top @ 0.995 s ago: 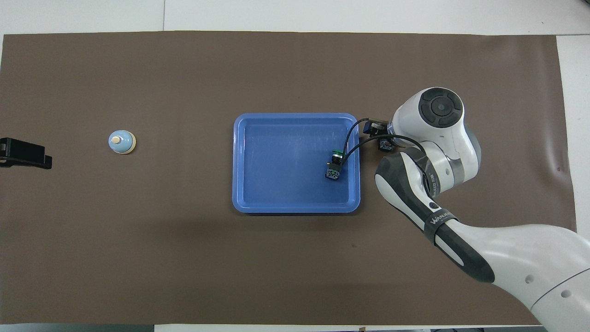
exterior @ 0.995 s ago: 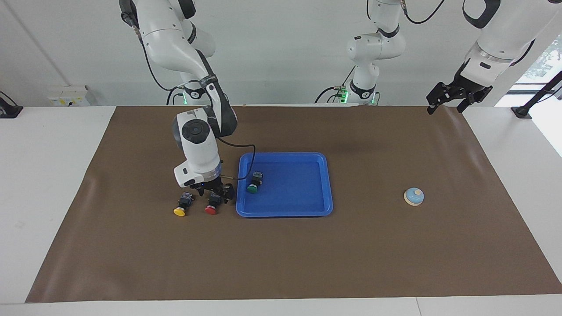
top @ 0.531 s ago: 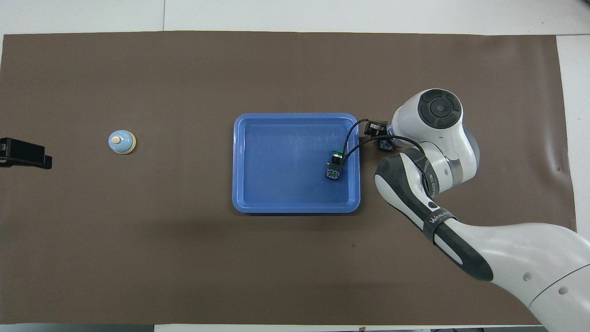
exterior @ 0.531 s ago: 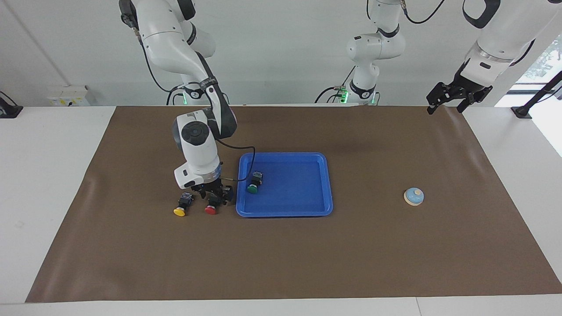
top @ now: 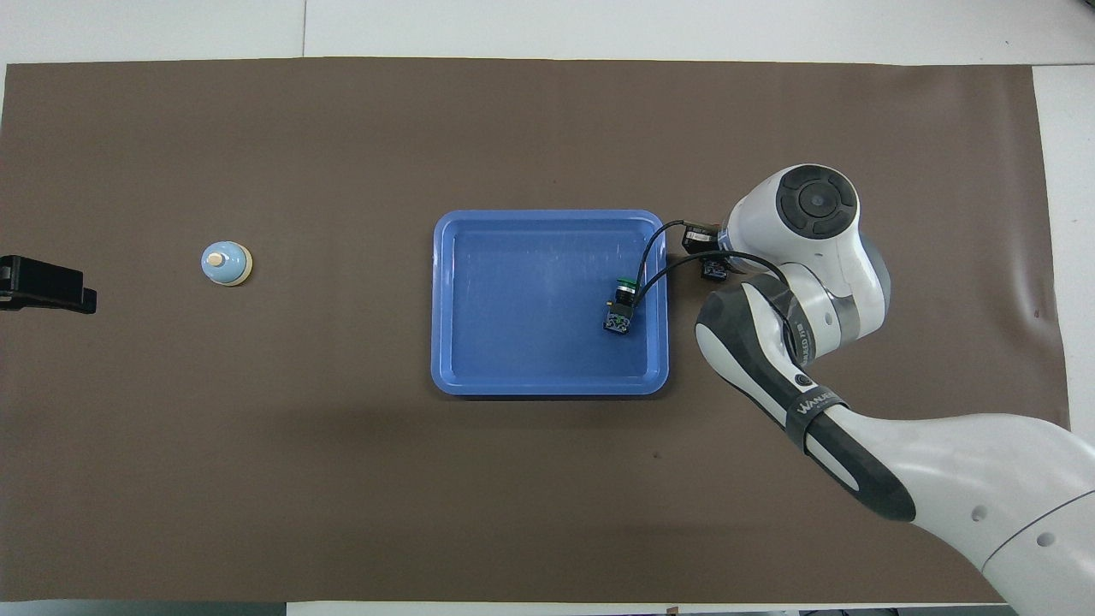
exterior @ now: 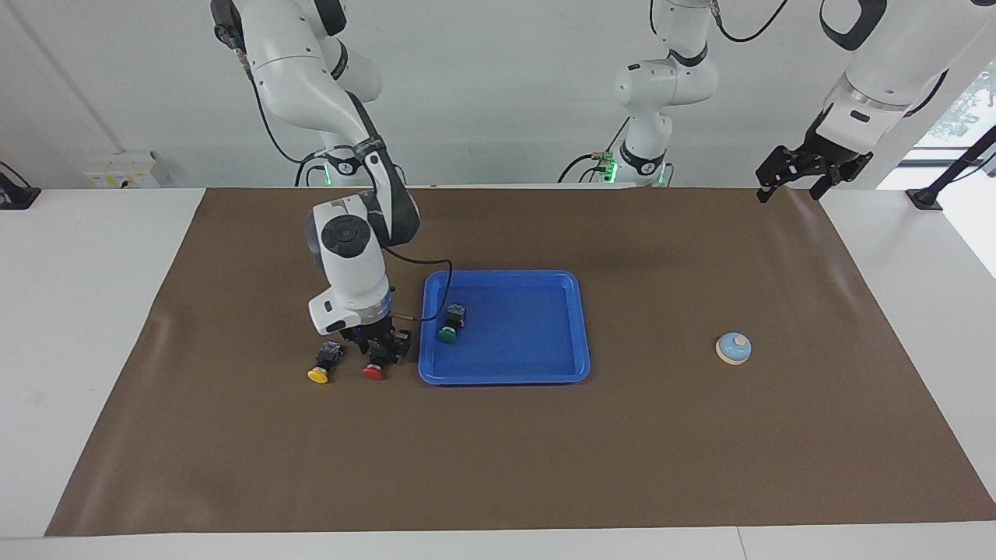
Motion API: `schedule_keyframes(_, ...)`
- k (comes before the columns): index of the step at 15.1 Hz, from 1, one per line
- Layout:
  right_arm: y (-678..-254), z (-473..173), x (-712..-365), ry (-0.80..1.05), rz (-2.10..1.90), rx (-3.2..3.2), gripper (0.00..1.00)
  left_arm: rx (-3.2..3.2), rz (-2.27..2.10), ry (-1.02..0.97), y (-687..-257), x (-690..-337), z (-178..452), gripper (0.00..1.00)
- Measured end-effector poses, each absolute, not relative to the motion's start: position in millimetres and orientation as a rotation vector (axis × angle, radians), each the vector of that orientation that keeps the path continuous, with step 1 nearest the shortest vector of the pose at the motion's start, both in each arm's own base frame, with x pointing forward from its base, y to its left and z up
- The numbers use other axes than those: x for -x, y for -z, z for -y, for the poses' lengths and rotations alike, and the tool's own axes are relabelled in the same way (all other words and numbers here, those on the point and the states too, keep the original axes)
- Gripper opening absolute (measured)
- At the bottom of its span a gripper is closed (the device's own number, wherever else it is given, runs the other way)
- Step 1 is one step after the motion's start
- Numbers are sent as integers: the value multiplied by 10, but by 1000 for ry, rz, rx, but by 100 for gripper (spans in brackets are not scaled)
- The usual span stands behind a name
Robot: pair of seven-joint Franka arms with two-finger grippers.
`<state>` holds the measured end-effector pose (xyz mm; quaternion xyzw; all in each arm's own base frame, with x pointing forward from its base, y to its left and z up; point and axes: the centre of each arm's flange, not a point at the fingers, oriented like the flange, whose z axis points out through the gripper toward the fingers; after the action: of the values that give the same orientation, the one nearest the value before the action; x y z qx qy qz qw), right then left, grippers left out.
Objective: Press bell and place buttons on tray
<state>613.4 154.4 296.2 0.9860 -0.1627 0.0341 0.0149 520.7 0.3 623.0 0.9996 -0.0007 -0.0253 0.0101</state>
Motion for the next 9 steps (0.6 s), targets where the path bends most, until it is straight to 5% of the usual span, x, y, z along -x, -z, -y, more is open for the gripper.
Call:
schedule_keyframes(4,-3078,-1534,-6170,-80,511,-3051,40,-3120,2,79,-6230,-5207,-3,100)
schedule_keyframes(9,-3936,-1902,-6274,-20,518,-3071,40,-3120,2,79,-6230,-5207,-3,100)
